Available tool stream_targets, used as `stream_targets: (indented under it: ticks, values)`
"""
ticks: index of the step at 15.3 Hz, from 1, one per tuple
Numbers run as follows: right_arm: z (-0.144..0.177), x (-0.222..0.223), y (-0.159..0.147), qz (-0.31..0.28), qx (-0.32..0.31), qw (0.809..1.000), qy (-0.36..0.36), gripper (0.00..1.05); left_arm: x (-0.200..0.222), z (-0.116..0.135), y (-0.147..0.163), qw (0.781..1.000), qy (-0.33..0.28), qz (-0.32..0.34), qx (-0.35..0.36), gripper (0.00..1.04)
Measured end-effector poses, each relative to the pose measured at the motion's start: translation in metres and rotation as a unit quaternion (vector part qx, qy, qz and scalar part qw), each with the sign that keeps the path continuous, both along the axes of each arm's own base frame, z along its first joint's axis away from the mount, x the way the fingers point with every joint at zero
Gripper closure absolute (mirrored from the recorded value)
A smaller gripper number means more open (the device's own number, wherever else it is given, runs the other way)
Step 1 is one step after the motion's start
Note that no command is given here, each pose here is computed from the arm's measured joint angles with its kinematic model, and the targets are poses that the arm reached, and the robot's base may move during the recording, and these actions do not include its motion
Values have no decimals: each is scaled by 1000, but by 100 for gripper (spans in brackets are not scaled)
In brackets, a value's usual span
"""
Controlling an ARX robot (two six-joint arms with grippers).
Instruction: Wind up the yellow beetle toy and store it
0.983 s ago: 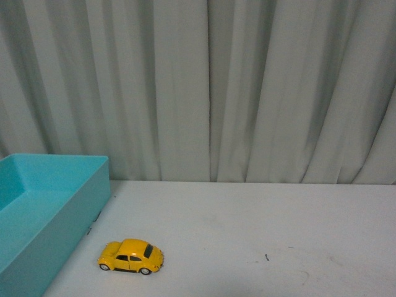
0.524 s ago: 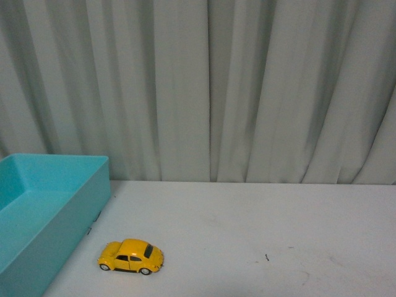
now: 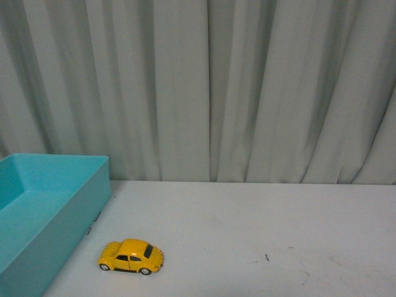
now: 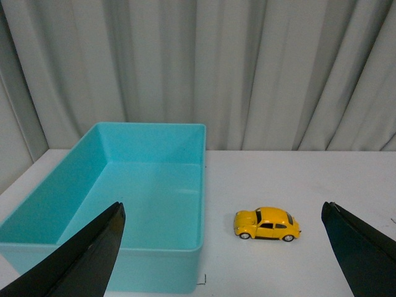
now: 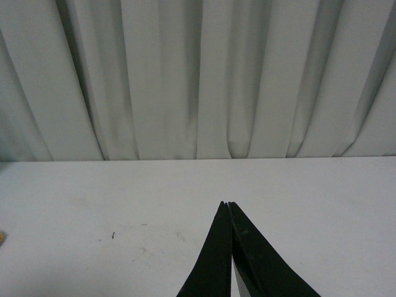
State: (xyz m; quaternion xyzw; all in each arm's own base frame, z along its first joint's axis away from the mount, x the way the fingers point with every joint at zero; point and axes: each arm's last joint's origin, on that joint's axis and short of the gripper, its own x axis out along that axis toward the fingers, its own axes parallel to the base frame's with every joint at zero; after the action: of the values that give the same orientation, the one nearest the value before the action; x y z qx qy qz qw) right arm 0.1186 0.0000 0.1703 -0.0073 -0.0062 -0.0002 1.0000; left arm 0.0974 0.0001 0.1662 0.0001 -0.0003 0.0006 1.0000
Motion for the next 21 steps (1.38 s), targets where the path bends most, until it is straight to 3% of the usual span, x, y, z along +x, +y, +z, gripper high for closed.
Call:
stream_targets:
  ticks: [11,13,16,21]
  values:
    - [-7,-16,0,2,0,1000,26,103,0,0,0,1000,0,0,0,7]
    - [-1,-22,0,0,0,1000,-6,103,0,0,0,1000,0,0,0,7]
    - [-4,-21,0,0,0,1000,3,102,0,0,0,1000,0,0,0,7]
    - [-4,-21,0,0,0,1000,4,33,0,0,0,1000,0,0,0,7]
